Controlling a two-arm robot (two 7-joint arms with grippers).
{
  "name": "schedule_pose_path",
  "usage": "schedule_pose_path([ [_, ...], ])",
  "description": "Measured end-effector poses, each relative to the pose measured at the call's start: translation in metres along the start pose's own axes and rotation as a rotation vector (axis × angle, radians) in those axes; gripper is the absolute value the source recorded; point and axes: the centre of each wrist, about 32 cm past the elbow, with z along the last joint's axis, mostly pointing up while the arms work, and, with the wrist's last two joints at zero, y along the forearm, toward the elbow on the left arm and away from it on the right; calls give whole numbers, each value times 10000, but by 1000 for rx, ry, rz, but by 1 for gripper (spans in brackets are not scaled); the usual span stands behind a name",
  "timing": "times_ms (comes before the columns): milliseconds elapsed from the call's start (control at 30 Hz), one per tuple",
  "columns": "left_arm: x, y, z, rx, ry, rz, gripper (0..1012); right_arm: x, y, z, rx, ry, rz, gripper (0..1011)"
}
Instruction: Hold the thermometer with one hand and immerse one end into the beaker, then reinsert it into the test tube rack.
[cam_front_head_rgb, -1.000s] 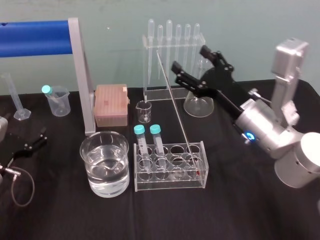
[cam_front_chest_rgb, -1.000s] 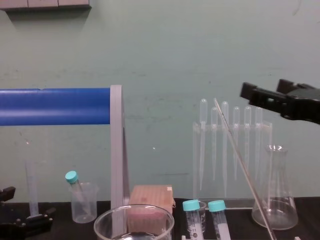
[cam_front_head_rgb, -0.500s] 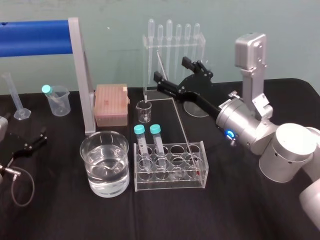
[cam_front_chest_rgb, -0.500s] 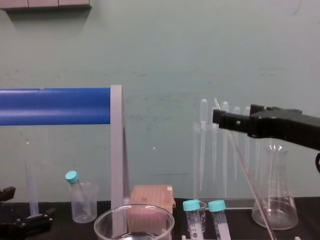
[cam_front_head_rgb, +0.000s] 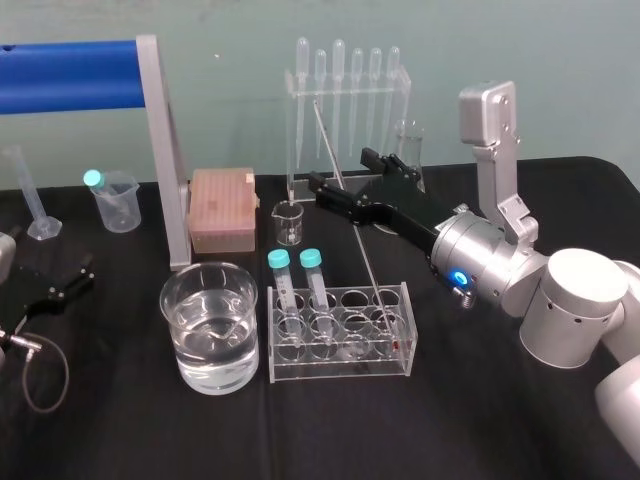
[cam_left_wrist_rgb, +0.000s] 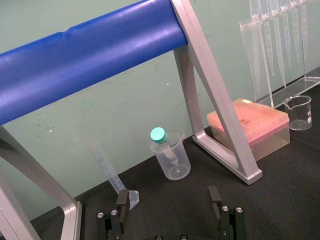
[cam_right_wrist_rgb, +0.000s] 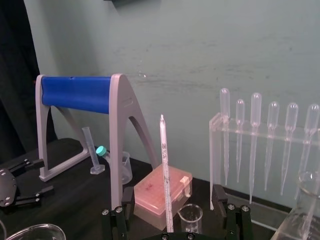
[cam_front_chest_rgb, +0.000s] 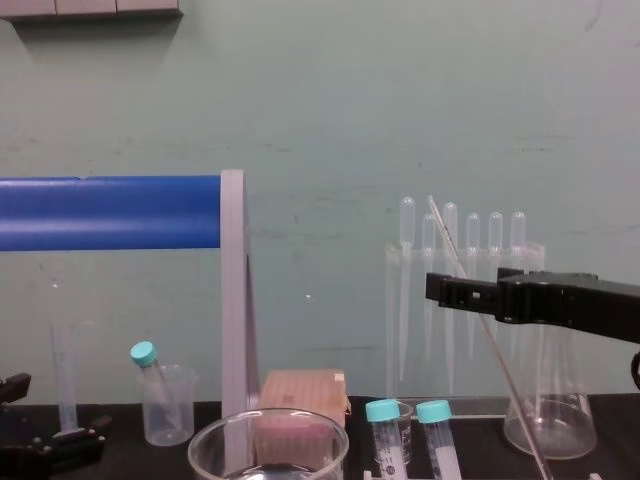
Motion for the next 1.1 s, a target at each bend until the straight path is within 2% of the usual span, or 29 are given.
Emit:
schedule_pose_path([
  [367, 0, 0, 0, 0, 0, 0, 1008, 33, 4, -23, -7, 23, 7, 1004],
  [1100, 0, 0, 0, 0, 0, 0, 1008, 0, 98, 20, 1, -24, 20, 1004],
])
